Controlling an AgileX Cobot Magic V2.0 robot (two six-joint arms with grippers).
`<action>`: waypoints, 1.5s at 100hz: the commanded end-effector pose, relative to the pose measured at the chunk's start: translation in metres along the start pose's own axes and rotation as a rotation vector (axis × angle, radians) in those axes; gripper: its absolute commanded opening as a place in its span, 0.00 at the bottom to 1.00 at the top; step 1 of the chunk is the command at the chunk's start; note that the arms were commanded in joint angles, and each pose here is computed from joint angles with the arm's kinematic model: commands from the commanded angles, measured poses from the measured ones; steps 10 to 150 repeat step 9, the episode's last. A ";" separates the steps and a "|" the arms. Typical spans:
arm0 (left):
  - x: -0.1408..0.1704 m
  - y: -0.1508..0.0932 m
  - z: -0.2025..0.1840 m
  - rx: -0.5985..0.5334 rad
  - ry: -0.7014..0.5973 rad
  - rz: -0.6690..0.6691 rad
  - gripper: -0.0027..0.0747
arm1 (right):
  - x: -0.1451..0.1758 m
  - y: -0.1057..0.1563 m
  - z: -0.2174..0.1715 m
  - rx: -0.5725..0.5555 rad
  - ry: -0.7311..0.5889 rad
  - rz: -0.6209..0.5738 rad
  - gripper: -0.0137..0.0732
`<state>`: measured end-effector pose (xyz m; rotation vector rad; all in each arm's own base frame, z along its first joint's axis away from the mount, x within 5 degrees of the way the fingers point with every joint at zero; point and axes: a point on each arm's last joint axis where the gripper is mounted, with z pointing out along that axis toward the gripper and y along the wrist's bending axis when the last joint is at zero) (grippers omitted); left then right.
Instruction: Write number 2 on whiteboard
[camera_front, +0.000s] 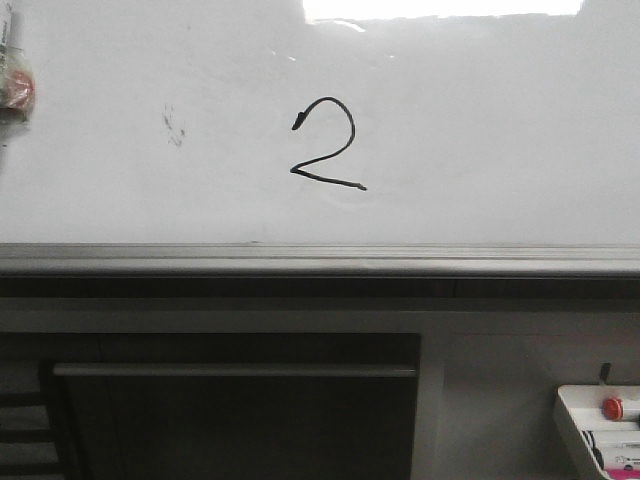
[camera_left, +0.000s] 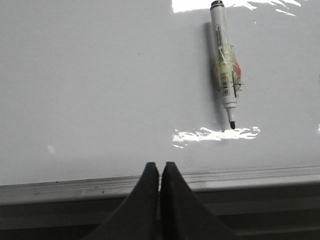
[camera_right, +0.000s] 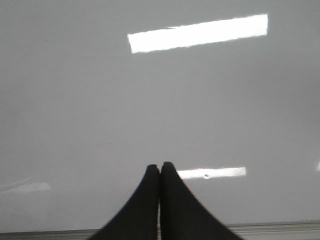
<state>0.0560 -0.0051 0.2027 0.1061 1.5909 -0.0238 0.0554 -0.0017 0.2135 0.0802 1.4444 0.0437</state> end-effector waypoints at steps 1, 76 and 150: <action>0.002 0.001 -0.001 -0.014 -0.069 -0.017 0.01 | -0.001 -0.001 -0.001 0.008 -0.080 -0.015 0.07; 0.002 0.001 -0.001 -0.014 -0.069 -0.017 0.01 | -0.001 -0.001 -0.001 0.008 -0.080 -0.015 0.07; 0.002 0.001 -0.001 -0.014 -0.069 -0.017 0.01 | -0.001 -0.001 -0.001 0.008 -0.080 -0.015 0.07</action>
